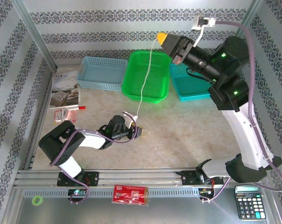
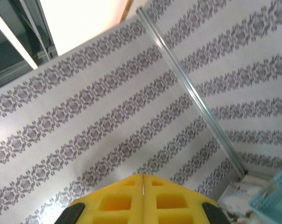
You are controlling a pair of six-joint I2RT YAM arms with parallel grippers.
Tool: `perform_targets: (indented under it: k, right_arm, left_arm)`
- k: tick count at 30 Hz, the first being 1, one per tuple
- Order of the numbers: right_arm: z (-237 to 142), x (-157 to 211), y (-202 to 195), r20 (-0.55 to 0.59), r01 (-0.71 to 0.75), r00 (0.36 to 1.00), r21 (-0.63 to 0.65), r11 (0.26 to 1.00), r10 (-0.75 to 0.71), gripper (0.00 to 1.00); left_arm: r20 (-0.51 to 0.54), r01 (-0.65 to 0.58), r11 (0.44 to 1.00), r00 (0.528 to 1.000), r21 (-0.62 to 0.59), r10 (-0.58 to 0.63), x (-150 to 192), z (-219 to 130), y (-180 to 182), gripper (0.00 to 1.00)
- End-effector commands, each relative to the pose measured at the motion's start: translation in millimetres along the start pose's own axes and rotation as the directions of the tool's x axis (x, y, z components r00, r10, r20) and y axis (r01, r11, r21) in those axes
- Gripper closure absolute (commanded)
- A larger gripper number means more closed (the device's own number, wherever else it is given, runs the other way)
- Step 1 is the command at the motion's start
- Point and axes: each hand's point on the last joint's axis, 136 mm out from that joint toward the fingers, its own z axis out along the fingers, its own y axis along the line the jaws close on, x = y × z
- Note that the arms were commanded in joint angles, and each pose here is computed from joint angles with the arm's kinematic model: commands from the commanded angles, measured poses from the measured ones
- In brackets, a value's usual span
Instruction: Untangle the cables
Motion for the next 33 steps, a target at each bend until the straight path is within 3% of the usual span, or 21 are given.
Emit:
perform_targets:
  k: [1,12,16,20,33]
  right_arm:
    - [-4,-17,10,0.024,0.020,1.000,-0.024,1.000,-0.020,1.00]
    - [-13,-42,9,0.071,0.024,0.997,-0.016,1.000,-0.023,1.00]
    - [-10,-39,0,0.063,0.010,0.998,-0.002,1.000,-0.010,1.00]
    - [-3,-34,-14,0.051,-0.008,0.999,0.016,1.000,0.007,1.00]
    - [35,-30,-87,0.026,-0.044,0.999,0.100,0.994,0.042,1.00]
  left_arm:
    - [0.058,0.027,0.999,0.998,0.025,-0.029,-5,0,-5,0.53]
    - [0.071,0.063,0.997,0.995,0.034,-0.065,4,-4,-4,0.55]
    - [0.089,0.079,0.996,0.993,0.049,-0.083,-3,-7,-7,0.51]
    - [0.115,0.092,0.993,0.988,0.076,-0.100,-15,-14,-14,0.45]
    - [0.241,0.081,0.990,0.965,0.114,-0.107,-77,-58,-40,0.09]
